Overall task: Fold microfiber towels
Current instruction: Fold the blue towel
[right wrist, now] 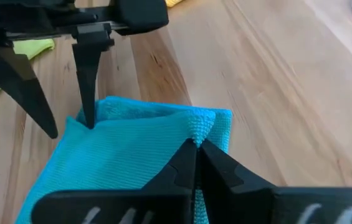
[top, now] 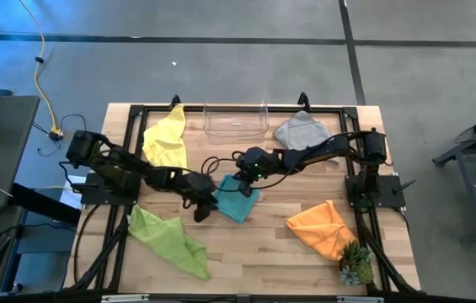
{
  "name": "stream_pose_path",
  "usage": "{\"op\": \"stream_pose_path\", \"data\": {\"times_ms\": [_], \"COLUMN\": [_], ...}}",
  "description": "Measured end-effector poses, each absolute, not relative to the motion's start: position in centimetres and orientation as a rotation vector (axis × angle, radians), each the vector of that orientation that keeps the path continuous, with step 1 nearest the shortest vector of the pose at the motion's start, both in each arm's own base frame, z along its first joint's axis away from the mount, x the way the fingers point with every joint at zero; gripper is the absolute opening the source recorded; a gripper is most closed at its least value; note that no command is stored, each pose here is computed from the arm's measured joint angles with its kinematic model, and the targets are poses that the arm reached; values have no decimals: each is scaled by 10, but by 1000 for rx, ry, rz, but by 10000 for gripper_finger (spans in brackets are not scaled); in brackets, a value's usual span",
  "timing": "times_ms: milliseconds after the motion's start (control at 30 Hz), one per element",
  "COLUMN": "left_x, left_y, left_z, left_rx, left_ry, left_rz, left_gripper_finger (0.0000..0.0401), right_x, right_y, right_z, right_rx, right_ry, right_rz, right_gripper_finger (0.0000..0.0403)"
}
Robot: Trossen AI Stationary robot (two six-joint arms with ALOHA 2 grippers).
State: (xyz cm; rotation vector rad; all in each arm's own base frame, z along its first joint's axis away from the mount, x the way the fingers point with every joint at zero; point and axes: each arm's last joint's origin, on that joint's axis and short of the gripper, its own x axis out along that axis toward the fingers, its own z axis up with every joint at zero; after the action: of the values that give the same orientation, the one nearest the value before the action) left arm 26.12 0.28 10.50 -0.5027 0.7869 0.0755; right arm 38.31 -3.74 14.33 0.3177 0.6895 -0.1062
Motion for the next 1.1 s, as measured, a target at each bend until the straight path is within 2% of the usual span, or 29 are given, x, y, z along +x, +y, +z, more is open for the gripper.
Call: {"op": "stream_pose_path", "data": {"times_ms": [367,700,867,1000,1100], "left_x": [259,253,253,252,253], "left_y": [3,-10,-23,-29,-30], "left_z": [114,121,115,114,115], "left_rx": [-460,-128,111,273,315], "left_ry": [822,833,848,850,838], "left_rz": [79,34,4,23,16], "left_gripper_finger": [110,144,162,159,142], "right_x": [383,383,384,384,384], "right_y": [-38,-37,-35,-35,-35], "right_z": [143,144,144,144,144], "right_rx": [289,264,254,254,253], "right_ry": [688,688,682,681,677], "right_rz": [-102,-91,-84,-84,-83], "right_gripper_finger": [0,0,0,0,0]}}
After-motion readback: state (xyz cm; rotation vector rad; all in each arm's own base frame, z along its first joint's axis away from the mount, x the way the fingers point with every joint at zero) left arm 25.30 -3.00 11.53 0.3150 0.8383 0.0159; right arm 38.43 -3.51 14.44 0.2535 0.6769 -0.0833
